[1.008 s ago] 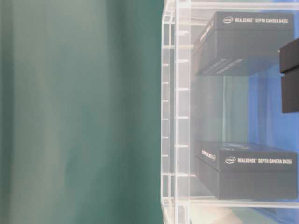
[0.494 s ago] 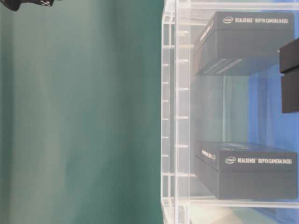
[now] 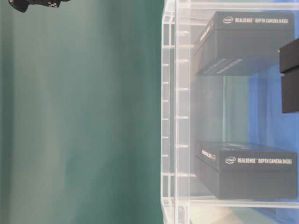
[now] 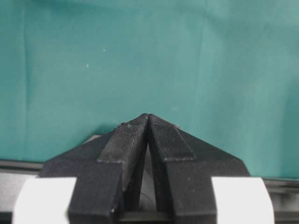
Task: Take the box out of the case with the right arm.
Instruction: 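Move the right gripper over the left black box in the case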
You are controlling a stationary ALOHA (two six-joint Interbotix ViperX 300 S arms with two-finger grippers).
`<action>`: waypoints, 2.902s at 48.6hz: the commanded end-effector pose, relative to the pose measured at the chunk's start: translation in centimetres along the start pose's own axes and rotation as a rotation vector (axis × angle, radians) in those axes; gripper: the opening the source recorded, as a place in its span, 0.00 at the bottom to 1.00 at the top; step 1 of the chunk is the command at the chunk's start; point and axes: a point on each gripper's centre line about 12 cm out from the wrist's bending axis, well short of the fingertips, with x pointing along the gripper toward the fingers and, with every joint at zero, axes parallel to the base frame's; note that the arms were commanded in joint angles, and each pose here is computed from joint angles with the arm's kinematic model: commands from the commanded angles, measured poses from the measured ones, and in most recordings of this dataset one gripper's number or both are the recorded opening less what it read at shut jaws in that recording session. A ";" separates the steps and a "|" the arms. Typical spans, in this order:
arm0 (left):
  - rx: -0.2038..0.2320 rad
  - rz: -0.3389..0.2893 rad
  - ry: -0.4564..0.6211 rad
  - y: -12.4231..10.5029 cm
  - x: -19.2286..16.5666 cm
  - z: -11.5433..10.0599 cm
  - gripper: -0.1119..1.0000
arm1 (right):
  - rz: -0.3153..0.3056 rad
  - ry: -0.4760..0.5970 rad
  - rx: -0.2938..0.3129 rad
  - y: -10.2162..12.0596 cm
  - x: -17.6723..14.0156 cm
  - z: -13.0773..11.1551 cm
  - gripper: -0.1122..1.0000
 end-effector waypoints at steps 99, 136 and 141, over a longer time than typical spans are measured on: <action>0.004 -0.005 -0.038 0.2 -0.8 -0.8 0.12 | 0.219 0.015 -0.049 25.4 3.1 0.0 0.92; 0.002 -0.002 -0.025 0.2 -0.9 -0.9 0.12 | 0.244 -0.003 -0.023 25.8 3.1 0.4 0.95; 0.002 -0.002 -0.025 0.2 -0.9 -0.9 0.12 | 0.243 -0.001 -0.014 25.8 3.2 0.3 0.95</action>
